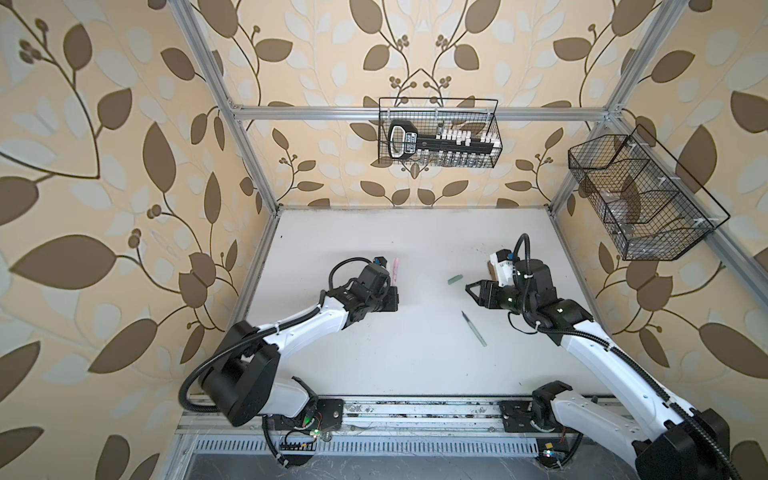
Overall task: Insert the pens into the pen caps
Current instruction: 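Carry the capped pink pen with the left gripper toward the brown pen, then lower the pink pen beside the brown pen and open the left gripper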
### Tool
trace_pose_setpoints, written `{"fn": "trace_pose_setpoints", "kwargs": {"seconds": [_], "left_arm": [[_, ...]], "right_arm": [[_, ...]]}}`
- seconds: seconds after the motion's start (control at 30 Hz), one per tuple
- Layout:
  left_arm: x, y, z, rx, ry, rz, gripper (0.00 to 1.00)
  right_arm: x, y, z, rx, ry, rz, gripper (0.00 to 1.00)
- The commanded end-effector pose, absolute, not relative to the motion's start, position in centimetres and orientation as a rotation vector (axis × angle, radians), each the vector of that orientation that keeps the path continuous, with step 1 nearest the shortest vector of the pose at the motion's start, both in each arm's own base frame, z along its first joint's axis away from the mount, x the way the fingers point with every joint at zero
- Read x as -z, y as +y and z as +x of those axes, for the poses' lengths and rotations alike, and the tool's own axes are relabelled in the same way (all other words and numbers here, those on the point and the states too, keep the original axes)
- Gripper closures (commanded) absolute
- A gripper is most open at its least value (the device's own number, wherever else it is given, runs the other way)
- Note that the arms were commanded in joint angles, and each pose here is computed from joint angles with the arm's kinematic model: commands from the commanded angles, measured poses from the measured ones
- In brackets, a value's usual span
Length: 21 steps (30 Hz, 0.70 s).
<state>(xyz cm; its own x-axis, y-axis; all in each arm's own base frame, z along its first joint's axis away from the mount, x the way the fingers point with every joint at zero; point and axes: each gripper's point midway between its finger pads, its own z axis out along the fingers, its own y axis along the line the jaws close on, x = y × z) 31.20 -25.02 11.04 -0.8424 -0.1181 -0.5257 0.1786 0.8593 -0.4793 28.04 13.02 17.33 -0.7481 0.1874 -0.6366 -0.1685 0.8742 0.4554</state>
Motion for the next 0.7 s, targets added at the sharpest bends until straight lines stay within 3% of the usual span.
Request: {"fn": "trace_pose_setpoints", "kwargs": {"seconds": [0.0,0.23,0.67], "left_arm": [[-15.1,-32.8,34.4,0.996,2.336,0.02,1.0],[-12.5,-44.0,36.5,1.205,2.41,-0.016,1.0],[-7.4,-51.5,37.2,1.216,2.534,-0.113,1.0]], "right_arm": [[-16.6,10.2,27.1,-0.537,2.344,0.117,0.41],[-18.0,5.0,25.8,-0.415,2.266,0.298,0.39],[-18.9,3.6,25.3,-0.587,2.163,0.354,0.38]]}}
